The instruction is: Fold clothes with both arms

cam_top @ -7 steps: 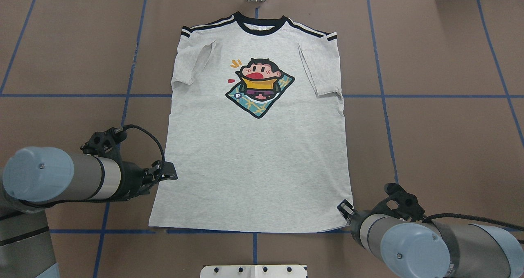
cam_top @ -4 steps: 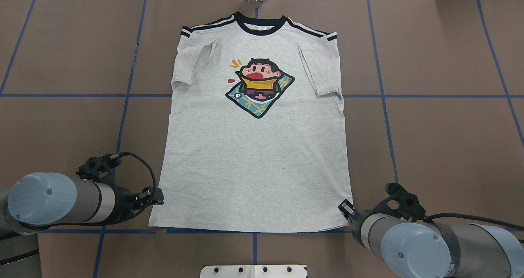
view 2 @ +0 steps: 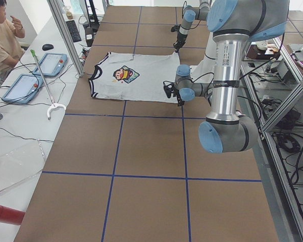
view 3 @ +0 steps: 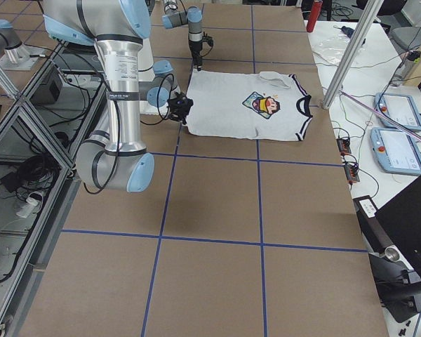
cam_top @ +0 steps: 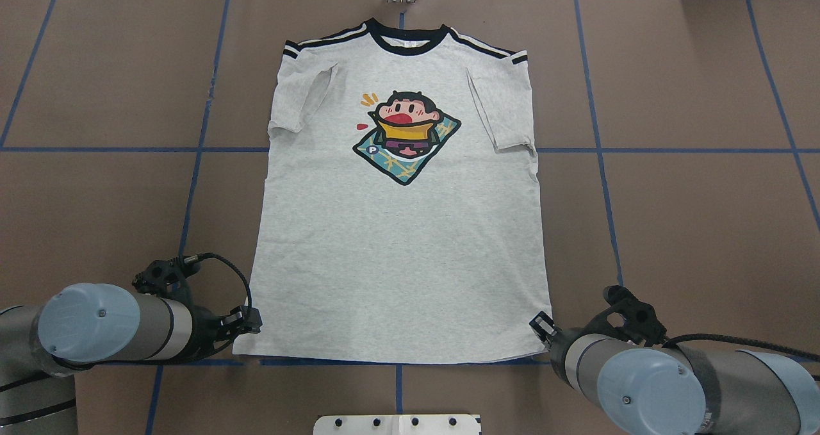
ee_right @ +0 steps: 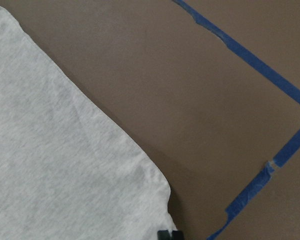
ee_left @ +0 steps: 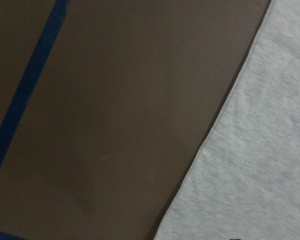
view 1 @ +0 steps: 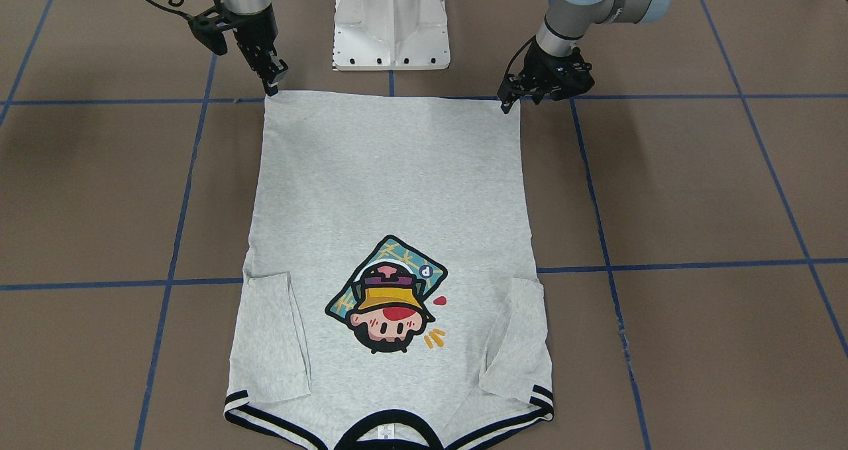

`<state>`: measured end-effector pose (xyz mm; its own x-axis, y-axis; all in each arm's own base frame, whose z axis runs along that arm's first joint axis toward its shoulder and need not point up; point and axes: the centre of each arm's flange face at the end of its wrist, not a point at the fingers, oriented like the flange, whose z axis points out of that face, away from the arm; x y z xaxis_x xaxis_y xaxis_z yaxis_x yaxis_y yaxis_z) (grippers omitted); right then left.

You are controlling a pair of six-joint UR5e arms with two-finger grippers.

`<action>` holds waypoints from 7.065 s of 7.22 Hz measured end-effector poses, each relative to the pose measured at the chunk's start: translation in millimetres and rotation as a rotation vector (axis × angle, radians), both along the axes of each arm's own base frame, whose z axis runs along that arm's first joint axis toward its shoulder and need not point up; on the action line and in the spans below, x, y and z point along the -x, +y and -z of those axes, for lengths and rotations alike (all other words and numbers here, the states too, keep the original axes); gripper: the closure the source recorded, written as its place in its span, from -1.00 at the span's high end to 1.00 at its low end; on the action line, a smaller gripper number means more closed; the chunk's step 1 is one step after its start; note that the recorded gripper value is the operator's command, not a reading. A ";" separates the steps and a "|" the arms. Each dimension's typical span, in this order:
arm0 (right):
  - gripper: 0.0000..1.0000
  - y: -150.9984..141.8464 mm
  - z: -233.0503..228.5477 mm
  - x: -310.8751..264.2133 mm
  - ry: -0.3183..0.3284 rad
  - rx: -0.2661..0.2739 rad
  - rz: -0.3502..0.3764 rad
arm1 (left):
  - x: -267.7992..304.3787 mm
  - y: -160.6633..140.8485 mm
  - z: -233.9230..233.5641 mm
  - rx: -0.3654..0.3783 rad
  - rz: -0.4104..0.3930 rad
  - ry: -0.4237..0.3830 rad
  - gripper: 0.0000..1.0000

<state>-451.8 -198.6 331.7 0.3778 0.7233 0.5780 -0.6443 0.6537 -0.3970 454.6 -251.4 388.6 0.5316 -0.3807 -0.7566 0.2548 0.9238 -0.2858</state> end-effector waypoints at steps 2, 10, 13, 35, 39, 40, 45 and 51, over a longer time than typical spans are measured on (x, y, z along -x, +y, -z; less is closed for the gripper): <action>-1.00 -0.1 0.8 -0.2 -0.001 -0.001 -0.001 | 0.5 0.7 3.2 -0.003 0.003 0.006 0.29; -1.00 -0.1 -0.4 -1.0 0.000 0.001 0.000 | -5.0 15.7 3.8 0.000 -0.027 0.007 -1.00; -1.00 2.9 -0.8 -3.0 0.003 0.002 0.006 | 8.7 27.4 39.9 -0.006 -0.047 0.079 -1.00; -1.00 -460.0 8.8 10.4 0.191 -0.281 0.056 | 23.9 -372.0 14.9 -0.479 0.238 -0.169 -0.59; -0.13 -482.1 6.1 6.9 0.202 -0.274 0.037 | 55.3 -399.9 17.2 -0.528 0.278 -0.171 -0.17; -0.10 -487.2 6.1 -1.8 0.202 -0.273 0.023 | 68.4 -407.7 16.9 -0.546 0.280 -0.182 -0.16; 0.33 -383.7 3.3 -11.1 0.023 -0.239 0.022 | 82.6 -411.9 21.8 -0.541 0.237 -0.129 -0.16; 0.41 -261.7 -27.7 25.9 -0.030 -0.128 -0.036 | 89.9 -399.7 26.2 -0.569 0.202 0.003 0.24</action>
